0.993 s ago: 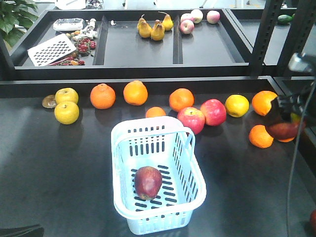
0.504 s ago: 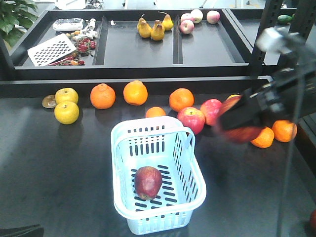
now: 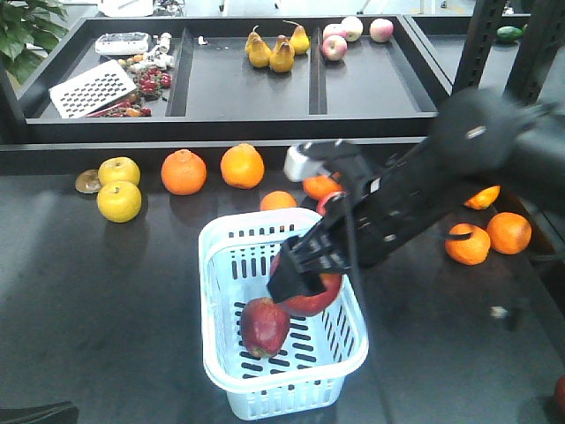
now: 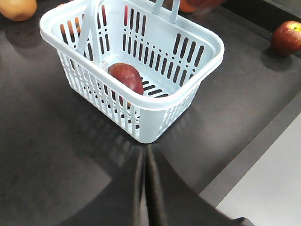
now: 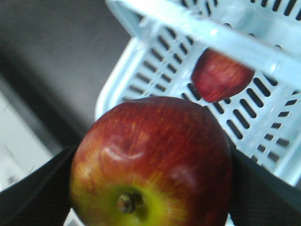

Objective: Pick three apples into basket with both arms
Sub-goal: 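Carry the apple over the basket with the right gripper, then release the apple into the basket and withdraw the right gripper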

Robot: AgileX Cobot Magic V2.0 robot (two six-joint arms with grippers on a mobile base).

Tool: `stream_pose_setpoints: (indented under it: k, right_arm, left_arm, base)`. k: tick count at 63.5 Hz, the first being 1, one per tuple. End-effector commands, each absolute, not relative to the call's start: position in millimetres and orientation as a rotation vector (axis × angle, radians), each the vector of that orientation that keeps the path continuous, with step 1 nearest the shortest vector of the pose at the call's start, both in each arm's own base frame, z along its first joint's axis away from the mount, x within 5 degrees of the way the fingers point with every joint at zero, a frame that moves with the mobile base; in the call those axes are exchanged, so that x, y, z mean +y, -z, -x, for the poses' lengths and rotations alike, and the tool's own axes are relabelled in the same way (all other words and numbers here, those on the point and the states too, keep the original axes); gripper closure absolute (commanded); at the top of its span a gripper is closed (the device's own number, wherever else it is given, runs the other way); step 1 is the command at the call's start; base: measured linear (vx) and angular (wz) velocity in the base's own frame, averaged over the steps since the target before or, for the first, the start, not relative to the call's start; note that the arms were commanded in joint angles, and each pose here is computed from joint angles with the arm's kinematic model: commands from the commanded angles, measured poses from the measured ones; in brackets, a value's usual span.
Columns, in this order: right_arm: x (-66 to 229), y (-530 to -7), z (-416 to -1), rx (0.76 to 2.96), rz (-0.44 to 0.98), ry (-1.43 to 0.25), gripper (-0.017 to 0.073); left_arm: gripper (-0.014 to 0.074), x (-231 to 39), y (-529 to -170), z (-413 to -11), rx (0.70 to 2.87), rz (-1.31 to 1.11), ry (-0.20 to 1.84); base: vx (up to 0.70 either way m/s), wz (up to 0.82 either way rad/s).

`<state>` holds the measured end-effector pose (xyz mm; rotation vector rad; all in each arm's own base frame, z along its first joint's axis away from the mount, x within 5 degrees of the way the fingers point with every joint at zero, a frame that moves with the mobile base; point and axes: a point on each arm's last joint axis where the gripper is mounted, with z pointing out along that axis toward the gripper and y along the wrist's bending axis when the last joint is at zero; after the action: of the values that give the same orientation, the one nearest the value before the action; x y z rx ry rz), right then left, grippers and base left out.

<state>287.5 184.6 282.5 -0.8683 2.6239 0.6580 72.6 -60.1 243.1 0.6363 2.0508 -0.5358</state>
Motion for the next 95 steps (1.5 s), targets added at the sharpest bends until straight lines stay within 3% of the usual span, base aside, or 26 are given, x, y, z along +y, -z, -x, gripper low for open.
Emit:
stream_pose_setpoints:
  k: [1, 6, 25, 32, 37, 46, 55, 64, 76, 95]
  right_arm:
    - [195.6, -287.2, -297.4, 2.54, 0.788, -0.694, 0.047]
    - [201.3, -275.5, -303.7, 2.558, 0.758, -0.738, 0.0386]
    - [207.9, -258.4, -313.4, 2.565, 0.733, -0.768, -0.0095]
    - [207.9, -258.3, -313.4, 2.567, 0.731, -0.768, -0.0165]
    - [207.8, -258.3, -313.4, 2.568, 0.73, -0.767, -0.0166]
    - [207.8, -258.1, -312.6, 2.574, 0.735, -0.771, -0.0129]
    - [206.6, -258.1, -305.9, 2.625, 0.787, -0.795, -0.0021]
    - [201.1, -267.9, -293.5, 2.666, 0.864, -0.797, 0.0182]
    - [184.4, -301.0, -276.1, 2.605, 0.934, -0.664, 0.0575]
    - [129.4, -341.2, -254.0, 2.657, 0.743, -0.083, 0.0568]
  left_arm:
    - [0.06, -60.9, -255.5, -77.1, 1.99, -0.574, 0.553]
    - [0.06, -60.9, -255.4, -77.0, 1.991, -0.574, 0.554]
    - [0.06, -60.9, -255.4, -77.0, 1.991, -0.574, 0.554]
    - [0.06, -60.9, -255.4, -77.0, 1.991, -0.574, 0.554]
    - [0.06, -60.9, -255.4, -77.0, 1.991, -0.574, 0.554]
    - [0.06, -60.9, -255.4, -77.0, 1.991, -0.574, 0.554]
    - [0.06, -60.9, -255.4, -77.0, 1.991, -0.574, 0.554]
    - [0.06, -60.9, -255.4, -77.0, 1.991, -0.574, 0.554]
    - [0.06, -61.0, -255.3, -76.9, 1.992, -0.576, 0.555]
    - [0.06, -61.0, -255.2, -76.8, 1.993, -0.577, 0.555]
  base:
    - [0.0, 0.0]
    - [0.0, 0.0]
    - [0.0, 0.0]
    - [0.0, 0.0]
    - [0.0, 0.0]
    - [0.0, 0.0]
    - [0.0, 0.0]
    - [0.0, 0.0]
    - [0.0, 0.0]
    - [0.0, 0.0]
